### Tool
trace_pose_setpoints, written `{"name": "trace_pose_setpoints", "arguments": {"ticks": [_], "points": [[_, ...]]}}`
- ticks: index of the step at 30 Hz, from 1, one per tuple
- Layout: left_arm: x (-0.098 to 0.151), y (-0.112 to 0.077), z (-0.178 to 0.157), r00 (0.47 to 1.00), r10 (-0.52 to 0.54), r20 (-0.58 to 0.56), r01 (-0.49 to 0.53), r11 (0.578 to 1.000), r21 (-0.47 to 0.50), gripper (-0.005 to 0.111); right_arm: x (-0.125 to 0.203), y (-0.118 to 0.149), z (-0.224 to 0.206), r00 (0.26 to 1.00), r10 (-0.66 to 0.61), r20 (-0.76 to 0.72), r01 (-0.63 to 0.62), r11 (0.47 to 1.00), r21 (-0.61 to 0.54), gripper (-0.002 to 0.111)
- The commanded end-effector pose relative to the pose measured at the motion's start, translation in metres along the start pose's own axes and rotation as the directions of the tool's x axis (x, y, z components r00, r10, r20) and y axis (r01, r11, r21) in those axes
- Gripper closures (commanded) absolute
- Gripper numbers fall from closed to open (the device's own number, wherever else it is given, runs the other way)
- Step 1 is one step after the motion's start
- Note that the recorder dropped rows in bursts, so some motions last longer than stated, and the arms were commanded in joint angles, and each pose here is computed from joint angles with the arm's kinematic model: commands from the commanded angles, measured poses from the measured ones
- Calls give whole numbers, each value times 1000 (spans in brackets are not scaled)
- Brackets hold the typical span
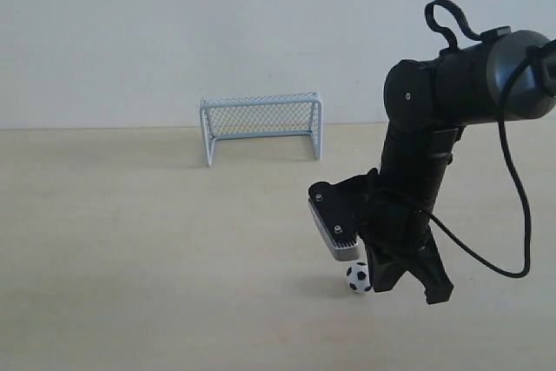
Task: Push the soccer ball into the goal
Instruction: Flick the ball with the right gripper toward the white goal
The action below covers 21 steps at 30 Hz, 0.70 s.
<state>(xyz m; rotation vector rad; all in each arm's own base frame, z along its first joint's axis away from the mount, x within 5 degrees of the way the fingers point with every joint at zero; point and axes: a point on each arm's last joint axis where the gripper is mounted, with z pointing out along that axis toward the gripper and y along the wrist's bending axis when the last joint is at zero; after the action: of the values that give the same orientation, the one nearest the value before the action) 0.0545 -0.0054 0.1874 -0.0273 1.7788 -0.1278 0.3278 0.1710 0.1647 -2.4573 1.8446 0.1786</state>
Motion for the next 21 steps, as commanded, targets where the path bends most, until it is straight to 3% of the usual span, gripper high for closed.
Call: {"name": "trace_pose_setpoints", "arguments": {"ticks": [1,4,17,19,20,21], "points": [[1,0,0,1000,-16,0,16,1000,0,102,-2,3,-1,1000,-4,10,4,999,-33,108],[1,0,0,1000,-16,0,16,1000,0,102,-1,10,-1,1000,-1,6,1,994,-109,108],[1,0,0,1000,-15,0,15,1000,0,102,2,1,31,1000,26,-12,-27,992,-123,108],[1,0,0,1000,-15,0,15,1000,0,102,5,-5,32,999,7,-33,-9,998,-59,108],[1,0,0,1000,-15,0,15,1000,0,102,7,-27,27,993,113,-42,-102,975,197,108],[1,0,0,1000,-15,0,15,1000,0,102,7,-41,21,971,238,28,-233,907,351,108]]}}
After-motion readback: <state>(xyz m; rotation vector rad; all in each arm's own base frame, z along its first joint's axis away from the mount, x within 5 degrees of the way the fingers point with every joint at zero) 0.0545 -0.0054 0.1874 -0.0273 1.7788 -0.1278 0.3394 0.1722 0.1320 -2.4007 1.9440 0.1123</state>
